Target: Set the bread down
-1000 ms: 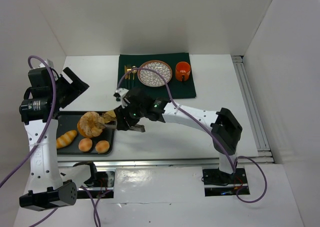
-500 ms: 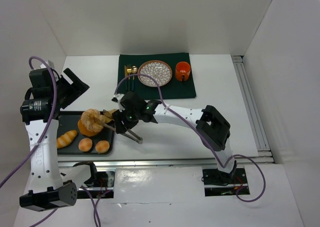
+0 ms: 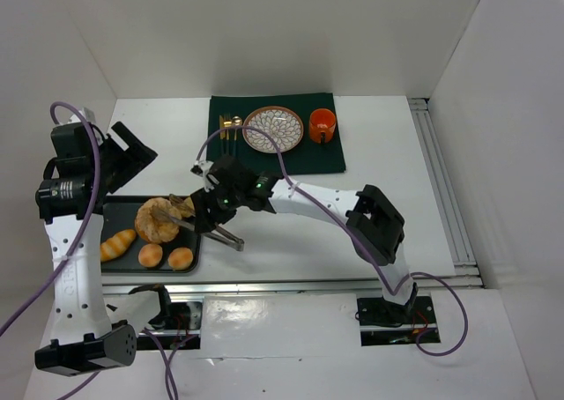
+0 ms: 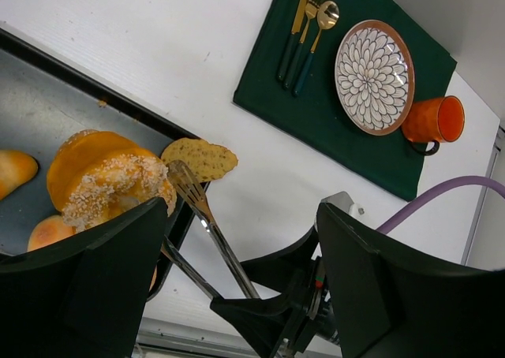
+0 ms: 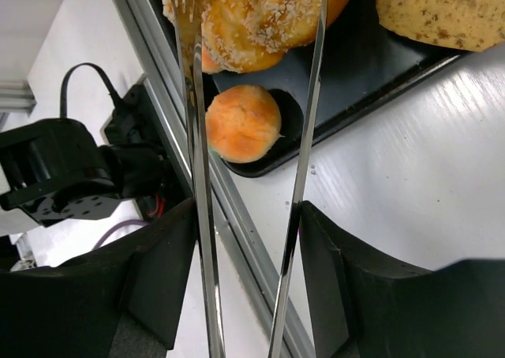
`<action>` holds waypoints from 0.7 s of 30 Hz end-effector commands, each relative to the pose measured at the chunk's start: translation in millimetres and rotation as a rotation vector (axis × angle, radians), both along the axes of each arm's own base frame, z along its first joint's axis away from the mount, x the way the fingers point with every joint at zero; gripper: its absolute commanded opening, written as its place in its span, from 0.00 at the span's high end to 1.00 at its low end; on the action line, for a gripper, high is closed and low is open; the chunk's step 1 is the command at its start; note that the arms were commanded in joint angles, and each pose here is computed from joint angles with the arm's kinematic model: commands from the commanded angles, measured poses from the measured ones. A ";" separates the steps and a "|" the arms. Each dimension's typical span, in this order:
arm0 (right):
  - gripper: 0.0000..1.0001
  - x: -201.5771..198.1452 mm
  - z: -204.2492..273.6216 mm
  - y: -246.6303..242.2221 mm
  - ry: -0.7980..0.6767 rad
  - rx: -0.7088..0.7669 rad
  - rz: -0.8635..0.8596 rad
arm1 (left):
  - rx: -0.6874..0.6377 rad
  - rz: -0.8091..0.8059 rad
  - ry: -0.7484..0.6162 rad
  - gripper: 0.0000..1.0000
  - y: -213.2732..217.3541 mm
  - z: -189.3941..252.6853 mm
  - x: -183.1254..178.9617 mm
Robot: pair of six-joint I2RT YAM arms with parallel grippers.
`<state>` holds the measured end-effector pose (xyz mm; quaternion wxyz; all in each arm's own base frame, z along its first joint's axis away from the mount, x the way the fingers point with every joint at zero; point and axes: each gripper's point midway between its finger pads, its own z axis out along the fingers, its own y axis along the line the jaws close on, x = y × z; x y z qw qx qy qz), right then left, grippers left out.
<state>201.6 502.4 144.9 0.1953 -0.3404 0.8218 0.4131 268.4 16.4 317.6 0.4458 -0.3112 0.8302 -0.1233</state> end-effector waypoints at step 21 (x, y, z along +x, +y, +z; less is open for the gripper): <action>0.37 15.4 15.6 -2.5 -0.006 -0.022 -0.085 | 0.000 0.002 -0.049 0.11 0.0 10.0 1.3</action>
